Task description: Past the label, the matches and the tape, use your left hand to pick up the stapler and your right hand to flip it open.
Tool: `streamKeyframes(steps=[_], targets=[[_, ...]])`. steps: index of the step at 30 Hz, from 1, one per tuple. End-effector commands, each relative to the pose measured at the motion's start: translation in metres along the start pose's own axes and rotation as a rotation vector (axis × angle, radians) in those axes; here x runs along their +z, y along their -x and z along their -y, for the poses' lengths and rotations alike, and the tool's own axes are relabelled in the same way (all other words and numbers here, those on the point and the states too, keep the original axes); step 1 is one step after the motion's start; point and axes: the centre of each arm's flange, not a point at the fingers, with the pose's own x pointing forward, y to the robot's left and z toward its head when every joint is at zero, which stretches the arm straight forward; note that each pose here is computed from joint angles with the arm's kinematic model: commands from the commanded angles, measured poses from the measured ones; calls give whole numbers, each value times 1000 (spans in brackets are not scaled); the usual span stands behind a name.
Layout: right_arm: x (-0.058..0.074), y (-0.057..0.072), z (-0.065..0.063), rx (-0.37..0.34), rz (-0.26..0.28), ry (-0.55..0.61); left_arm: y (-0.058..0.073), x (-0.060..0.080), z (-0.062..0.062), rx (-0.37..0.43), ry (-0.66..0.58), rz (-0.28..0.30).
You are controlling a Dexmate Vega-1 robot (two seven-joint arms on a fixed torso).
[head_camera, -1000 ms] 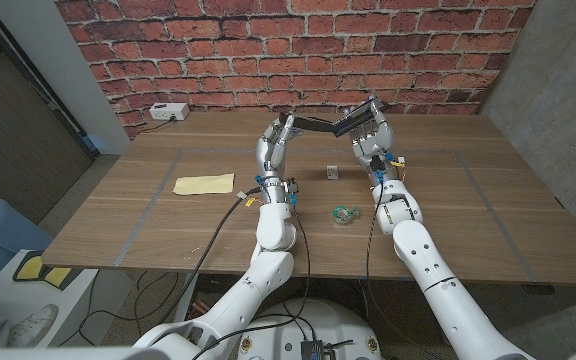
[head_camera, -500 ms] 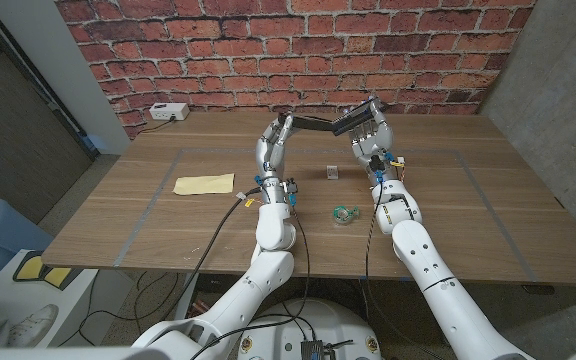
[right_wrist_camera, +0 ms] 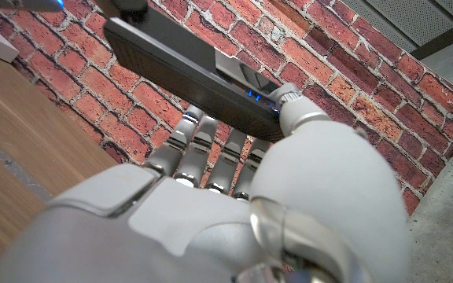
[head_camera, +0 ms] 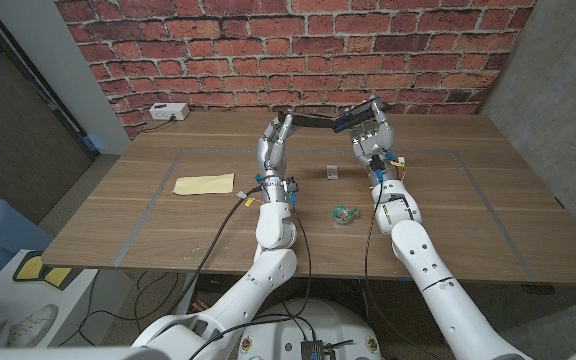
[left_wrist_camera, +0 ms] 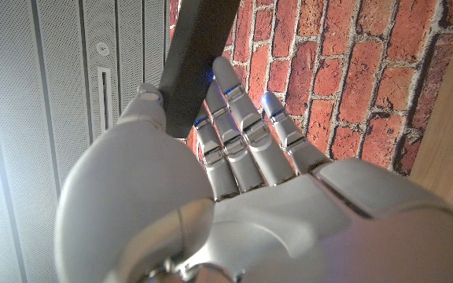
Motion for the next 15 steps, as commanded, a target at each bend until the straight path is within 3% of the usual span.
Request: streamKeyframes(steps=[1,15], targets=[[-2,1,3,-18,7,-32,-3,2,0,-3,37,17],[-11,-1,-4,-26,-23,-55,-7,11,-6,13,43,51]])
